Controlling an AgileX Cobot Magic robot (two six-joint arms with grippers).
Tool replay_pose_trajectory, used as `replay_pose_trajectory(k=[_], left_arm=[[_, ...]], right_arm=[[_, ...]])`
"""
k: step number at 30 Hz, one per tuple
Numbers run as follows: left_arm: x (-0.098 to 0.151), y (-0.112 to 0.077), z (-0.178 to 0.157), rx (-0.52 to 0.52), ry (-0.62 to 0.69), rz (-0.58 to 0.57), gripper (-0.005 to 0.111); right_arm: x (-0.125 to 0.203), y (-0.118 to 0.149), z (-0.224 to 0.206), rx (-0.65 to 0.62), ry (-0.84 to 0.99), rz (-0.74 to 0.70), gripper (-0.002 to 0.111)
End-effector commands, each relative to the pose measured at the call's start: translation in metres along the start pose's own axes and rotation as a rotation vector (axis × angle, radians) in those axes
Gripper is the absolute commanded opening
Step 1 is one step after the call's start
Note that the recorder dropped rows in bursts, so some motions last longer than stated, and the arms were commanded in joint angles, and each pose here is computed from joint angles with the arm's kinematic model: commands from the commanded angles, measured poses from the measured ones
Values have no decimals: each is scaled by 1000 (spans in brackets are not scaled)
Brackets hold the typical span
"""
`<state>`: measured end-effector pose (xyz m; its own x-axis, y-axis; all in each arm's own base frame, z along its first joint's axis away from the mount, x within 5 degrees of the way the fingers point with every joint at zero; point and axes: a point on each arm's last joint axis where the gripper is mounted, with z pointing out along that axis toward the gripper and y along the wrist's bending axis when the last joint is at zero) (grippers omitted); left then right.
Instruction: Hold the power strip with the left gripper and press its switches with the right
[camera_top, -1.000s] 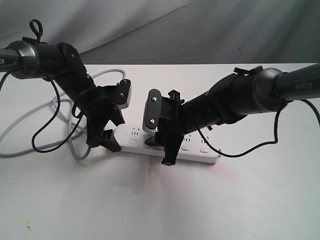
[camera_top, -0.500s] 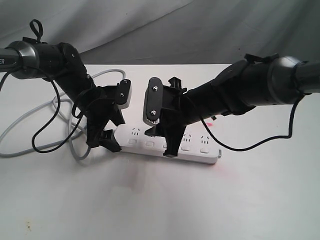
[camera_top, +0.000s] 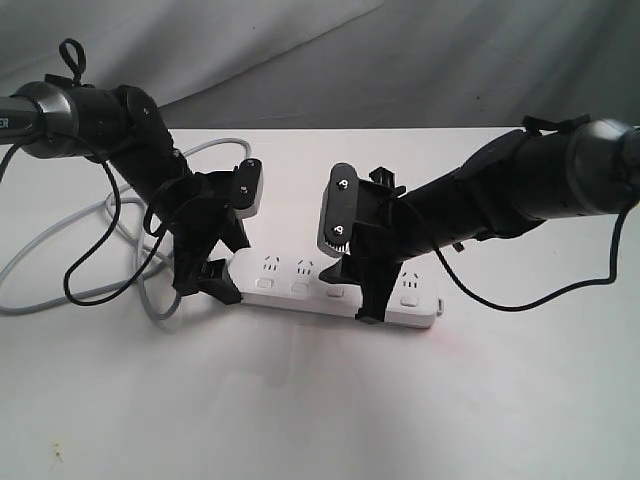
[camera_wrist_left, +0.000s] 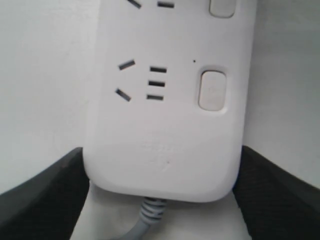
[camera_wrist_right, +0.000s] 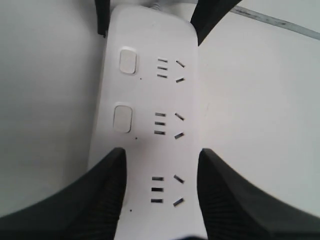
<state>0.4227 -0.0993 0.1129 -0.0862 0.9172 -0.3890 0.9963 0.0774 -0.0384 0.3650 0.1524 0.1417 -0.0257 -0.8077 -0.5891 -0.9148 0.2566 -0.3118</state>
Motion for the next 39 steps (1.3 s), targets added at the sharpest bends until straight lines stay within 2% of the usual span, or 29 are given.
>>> replay_pose_trajectory(k=[1, 30, 39], left_arm=[[-1, 0, -1, 6, -7, -5, 51], [-1, 0, -1, 6, -7, -9, 51], [-1, 0, -1, 6, -7, -9, 51]], right_arm=[[4, 1, 1, -12, 7, 7, 43], [17, 4, 15, -23, 53, 4, 43], [32, 11, 21, -52, 93, 2, 43]])
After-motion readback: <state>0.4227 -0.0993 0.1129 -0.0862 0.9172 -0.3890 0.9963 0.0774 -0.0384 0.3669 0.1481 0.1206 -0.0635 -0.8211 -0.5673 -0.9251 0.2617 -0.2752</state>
